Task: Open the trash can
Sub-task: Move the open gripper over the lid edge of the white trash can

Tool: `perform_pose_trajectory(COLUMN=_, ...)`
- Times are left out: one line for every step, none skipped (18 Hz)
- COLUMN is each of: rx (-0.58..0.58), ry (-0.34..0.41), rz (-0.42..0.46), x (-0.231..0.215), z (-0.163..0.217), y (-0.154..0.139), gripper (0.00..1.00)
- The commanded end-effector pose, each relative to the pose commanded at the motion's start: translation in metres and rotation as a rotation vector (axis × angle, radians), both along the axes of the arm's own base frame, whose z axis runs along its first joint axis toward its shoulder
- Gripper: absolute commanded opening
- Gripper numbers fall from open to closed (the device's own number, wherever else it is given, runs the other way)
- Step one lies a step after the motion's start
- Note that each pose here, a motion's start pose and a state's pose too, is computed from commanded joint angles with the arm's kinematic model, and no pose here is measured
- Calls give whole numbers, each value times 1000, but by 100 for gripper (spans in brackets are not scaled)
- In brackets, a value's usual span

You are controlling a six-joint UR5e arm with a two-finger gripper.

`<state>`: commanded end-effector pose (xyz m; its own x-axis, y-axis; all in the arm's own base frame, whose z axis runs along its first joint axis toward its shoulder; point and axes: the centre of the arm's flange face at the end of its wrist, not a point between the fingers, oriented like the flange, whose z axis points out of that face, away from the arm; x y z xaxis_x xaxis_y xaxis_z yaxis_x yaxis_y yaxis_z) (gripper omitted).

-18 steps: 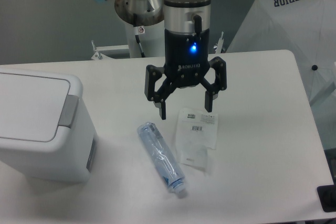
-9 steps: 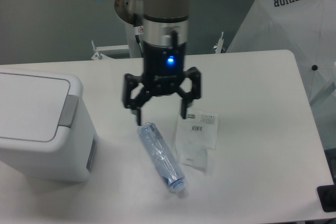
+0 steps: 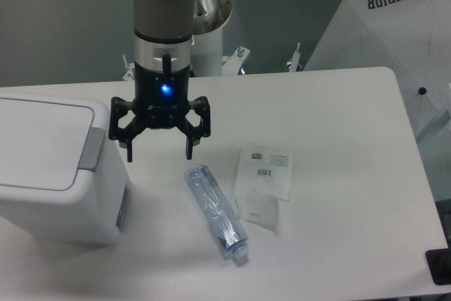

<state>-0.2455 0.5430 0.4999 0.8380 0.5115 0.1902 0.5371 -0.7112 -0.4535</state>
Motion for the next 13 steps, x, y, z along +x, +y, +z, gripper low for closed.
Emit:
perform_pose_trajectory(rx=4, ry=2, rz=-5, x=4, z=3, y=0, gripper=100)
perform_pose_trajectory(rx=12, ry=4, rz=-18, x=12, z=6, y=1, gripper=100)
perform_pose_trajectory(rx=18, ry=6, rz=-26, x=17, z=10, y=2, gripper=100)
perform_pose_trajectory(rx=19, ry=7, rz=-34, x=22, z=11, y=3, gripper=100)
perform_pose_trajectory(rx=19, ry=7, rz=-41, x=27, z=11, y=5, gripper=100)
perform_pose_trajectory(rx=19, ry=6, rz=-48, x=31, z=11, y=7, gripper=100)
perform_pose_trajectory(rx=18, ry=4, rz=-54, x=36, z=10, y=9, gripper=100)
perform_pose_trajectory(rx=18, ry=4, rz=-57, x=37, z=9, y=10, gripper=100)
perform_pose_trajectory(rx=15, ry=2, rz=-57, x=37, z=8, y=10, gripper=100)
perform_pose_trajectory(rx=11, ry=1, rz=-57, x=36, z=5, y=11, gripper=100)
perform_pose_trajectory(rx=6, ry=0, rz=-57, x=36, z=2, y=12, gripper=100)
perform_pose_trajectory(rx=1, ry=-3, rz=-56, x=35, z=0, y=12, gripper=100)
perform_pose_trajectory(rx=-5, ry=-6, rz=-55, x=36, z=-3, y=11, gripper=100)
